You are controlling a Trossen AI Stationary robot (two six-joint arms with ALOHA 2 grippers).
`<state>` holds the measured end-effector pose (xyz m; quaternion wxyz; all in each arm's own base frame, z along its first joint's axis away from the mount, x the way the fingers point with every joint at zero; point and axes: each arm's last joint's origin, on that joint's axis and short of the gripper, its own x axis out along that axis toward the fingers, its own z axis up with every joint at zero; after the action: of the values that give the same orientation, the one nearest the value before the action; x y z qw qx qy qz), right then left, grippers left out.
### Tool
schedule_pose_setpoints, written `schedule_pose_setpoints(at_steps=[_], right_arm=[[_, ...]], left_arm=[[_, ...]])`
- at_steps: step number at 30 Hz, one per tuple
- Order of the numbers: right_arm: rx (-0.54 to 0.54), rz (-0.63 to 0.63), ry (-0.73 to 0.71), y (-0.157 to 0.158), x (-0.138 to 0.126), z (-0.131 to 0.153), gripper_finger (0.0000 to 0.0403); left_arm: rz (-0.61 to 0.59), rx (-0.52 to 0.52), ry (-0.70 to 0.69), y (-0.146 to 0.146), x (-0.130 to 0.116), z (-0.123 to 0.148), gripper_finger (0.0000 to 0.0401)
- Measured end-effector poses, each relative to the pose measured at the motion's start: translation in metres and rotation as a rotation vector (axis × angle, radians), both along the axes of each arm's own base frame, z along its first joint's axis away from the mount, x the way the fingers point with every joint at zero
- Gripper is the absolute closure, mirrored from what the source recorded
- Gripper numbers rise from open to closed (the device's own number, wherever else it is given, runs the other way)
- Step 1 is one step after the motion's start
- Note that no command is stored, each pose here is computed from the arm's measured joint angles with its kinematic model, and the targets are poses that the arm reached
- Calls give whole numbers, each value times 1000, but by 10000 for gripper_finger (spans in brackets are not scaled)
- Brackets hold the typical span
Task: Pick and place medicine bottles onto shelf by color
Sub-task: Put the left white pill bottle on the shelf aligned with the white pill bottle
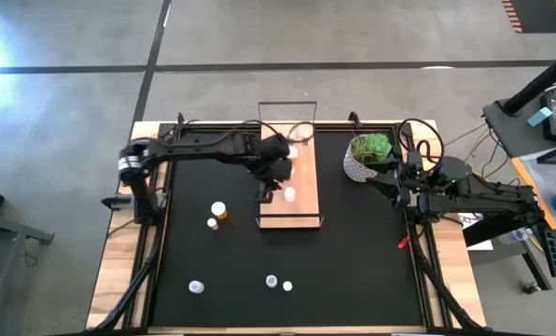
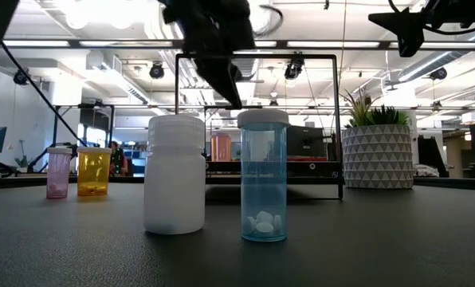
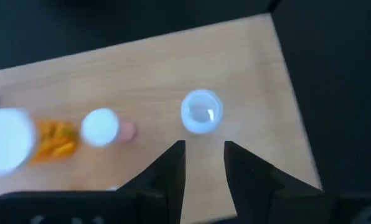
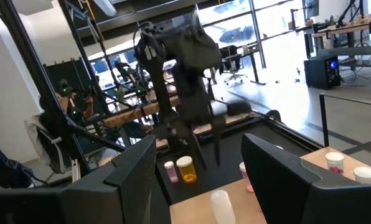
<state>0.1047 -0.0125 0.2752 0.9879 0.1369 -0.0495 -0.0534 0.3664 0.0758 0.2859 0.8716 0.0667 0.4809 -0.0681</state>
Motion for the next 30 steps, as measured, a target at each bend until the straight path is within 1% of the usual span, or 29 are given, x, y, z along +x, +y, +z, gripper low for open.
schedule_pose_setpoints(at_steps=[3, 6, 10, 13, 17, 20, 25, 28, 30], right_arm=[[0, 0, 1, 0, 0, 0, 177], [0, 1, 1, 0, 0, 0, 177], [1, 0, 5, 0, 0, 0, 177], [1, 0, 5, 0, 0, 0, 177], [1, 0, 5, 0, 0, -1, 177], [1, 0, 5, 0, 0, -1, 177], [1, 0, 5, 0, 0, -1, 177], [1, 0, 5, 0, 0, -1, 177], [1, 1, 5, 0, 0, -1, 177]], left_arm=[[76, -27, -12, -4, -19, 22, 308], [188, -78, -35, -9, -41, 46, 308], [449, -261, -84, -19, -68, 74, 308], [603, -377, -89, -32, -84, 84, 308], [707, -495, -86, -58, -94, 89, 308], [777, -557, -52, -81, -98, 85, 308], [847, -621, 89, -120, -110, 74, 308], [871, -652, 146, -140, -115, 71, 308], [903, -650, 202, -152, -121, 65, 308]])
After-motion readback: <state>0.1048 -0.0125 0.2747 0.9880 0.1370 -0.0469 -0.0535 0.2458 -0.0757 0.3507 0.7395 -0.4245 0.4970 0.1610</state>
